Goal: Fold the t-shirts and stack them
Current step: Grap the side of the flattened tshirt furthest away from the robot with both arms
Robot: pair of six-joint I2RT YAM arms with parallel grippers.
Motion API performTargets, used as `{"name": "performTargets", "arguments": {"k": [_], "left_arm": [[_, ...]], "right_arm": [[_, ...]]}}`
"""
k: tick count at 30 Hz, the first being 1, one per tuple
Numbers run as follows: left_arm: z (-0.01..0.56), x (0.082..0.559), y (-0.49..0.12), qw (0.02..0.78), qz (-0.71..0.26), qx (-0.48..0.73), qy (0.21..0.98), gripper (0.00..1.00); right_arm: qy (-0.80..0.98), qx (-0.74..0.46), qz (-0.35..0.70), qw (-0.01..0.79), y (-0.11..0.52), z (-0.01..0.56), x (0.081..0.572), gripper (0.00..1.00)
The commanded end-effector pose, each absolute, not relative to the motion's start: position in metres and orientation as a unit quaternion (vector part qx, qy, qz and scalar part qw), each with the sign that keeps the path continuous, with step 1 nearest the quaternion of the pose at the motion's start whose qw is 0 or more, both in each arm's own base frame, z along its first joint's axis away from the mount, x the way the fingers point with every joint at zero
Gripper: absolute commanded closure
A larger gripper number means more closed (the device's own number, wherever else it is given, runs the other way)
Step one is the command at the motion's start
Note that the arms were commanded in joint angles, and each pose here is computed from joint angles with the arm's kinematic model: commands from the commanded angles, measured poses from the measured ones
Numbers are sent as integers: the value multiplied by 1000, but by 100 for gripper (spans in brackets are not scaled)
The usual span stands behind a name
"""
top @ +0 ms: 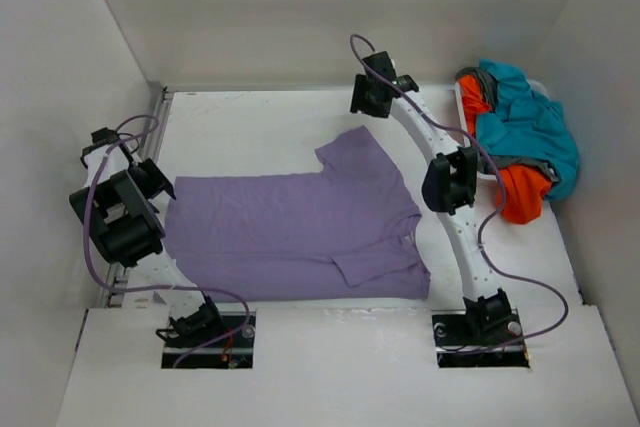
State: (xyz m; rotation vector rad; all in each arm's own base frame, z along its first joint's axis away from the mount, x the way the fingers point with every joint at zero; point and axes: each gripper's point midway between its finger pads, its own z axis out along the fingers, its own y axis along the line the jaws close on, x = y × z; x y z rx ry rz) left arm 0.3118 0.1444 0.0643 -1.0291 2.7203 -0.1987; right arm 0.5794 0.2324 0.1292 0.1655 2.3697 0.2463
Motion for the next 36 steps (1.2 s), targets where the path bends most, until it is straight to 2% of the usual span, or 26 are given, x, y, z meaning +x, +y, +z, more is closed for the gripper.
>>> {"name": "performTargets", "arguments": {"k": [1,6,10,11,12,15,16,19,29,32,36], "left_arm": [[69,362,179,196,-18,-352,915,47],[51,369,198,193,43,-317,928,44],[37,372,193,179,47,-301,935,44],[34,372,193,178,47,-301,936,44],[33,374,194,179,47,-301,936,44],[33,381,191,188,42,-297,935,44],[35,384,189,192,40,-293,936,44],[43,392,183,203,40,-283,937,43],[102,432,174,305,32,-256,916,41],[68,428,165,255,33,-249,934,41],[41,425,154,226,21,-245,943,42]], "right_arm": [[937,71,73,334,224,96,580,36],[947,67,48,311,224,67,573,36],[955,56,41,290,233,50,562,36],[955,54,39,291,235,50,561,39],[954,53,42,291,236,50,562,44],[956,54,56,283,241,49,559,68],[957,52,62,279,243,49,557,78],[959,52,75,269,244,50,554,98],[944,25,100,313,250,100,543,100],[942,17,99,319,247,113,539,100],[940,14,97,325,246,117,538,100]]}}
